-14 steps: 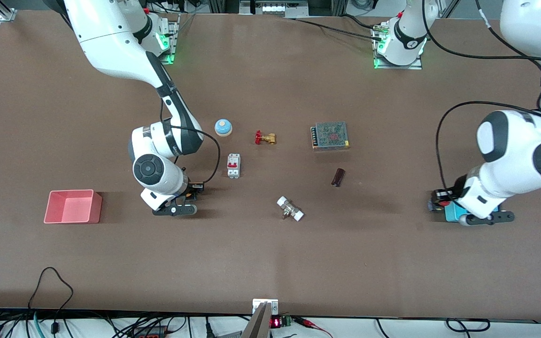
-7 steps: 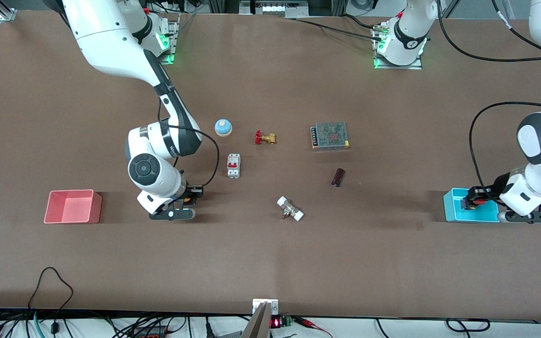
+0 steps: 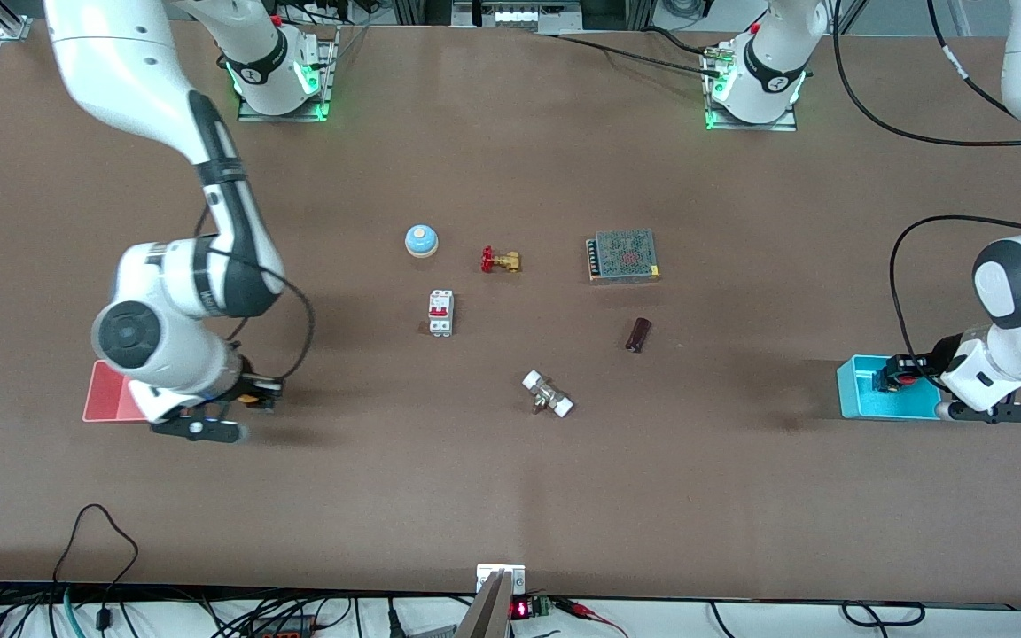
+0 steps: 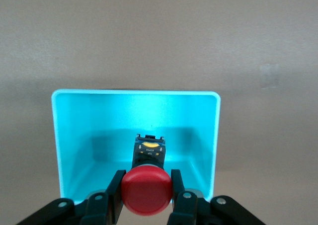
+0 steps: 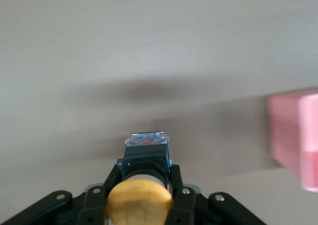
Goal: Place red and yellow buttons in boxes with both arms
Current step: 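Lower the red button into the cyan box while the right gripper carries yellow, then open the left gripper to release the red button and lift away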
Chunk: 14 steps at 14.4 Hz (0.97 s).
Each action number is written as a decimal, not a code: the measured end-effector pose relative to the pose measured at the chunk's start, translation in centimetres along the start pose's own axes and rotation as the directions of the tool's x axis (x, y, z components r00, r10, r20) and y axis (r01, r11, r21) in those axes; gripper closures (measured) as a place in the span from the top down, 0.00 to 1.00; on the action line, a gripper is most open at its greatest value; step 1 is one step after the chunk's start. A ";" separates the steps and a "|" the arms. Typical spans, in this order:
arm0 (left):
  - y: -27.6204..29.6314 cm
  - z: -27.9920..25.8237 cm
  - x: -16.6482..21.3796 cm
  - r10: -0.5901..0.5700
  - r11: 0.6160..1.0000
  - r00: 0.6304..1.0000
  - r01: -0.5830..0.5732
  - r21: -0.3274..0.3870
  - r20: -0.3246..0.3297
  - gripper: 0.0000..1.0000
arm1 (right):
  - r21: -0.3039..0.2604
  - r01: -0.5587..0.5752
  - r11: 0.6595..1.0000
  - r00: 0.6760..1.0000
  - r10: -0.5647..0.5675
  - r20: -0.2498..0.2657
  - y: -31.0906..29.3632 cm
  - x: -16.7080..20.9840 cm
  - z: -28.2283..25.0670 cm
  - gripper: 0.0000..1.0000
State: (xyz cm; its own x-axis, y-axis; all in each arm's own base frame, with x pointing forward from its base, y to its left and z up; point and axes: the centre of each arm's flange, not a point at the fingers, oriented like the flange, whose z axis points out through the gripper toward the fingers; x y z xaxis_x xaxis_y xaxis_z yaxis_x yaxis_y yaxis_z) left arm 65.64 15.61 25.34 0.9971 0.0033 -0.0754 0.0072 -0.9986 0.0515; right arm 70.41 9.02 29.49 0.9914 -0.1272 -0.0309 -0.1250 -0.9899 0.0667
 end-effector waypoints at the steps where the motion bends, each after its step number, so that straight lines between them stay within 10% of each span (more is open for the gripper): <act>1: -0.2 0.8 0.1 -0.002 1.000 1.000 0.002 0.000 0.001 0.41 | -0.002 0.006 1.000 1.000 -0.006 0.024 2.3 0.6 -0.6 0.42; 8: -0.4 2.2 0.5 -0.003 1.000 1.000 0.003 0.000 -0.002 0.45 | 0.019 0.108 0.994 0.991 -0.110 0.076 14.8 2.5 -1.8 0.42; 14: 1.2 -0.6 2.4 0.026 1.000 0.998 -0.025 0.014 -0.062 0.93 | 0.027 0.148 0.989 0.981 -0.151 0.122 18.7 2.6 1.6 0.42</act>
State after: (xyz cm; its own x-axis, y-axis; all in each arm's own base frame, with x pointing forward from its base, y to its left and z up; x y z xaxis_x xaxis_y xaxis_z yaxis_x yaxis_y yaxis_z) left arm 68.12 14.44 25.87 0.9997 -0.0193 -0.0121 -0.0188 -0.9990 0.0395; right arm 70.55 -9.88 29.07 0.9867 0.0166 -0.1619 0.0224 -0.9992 0.0342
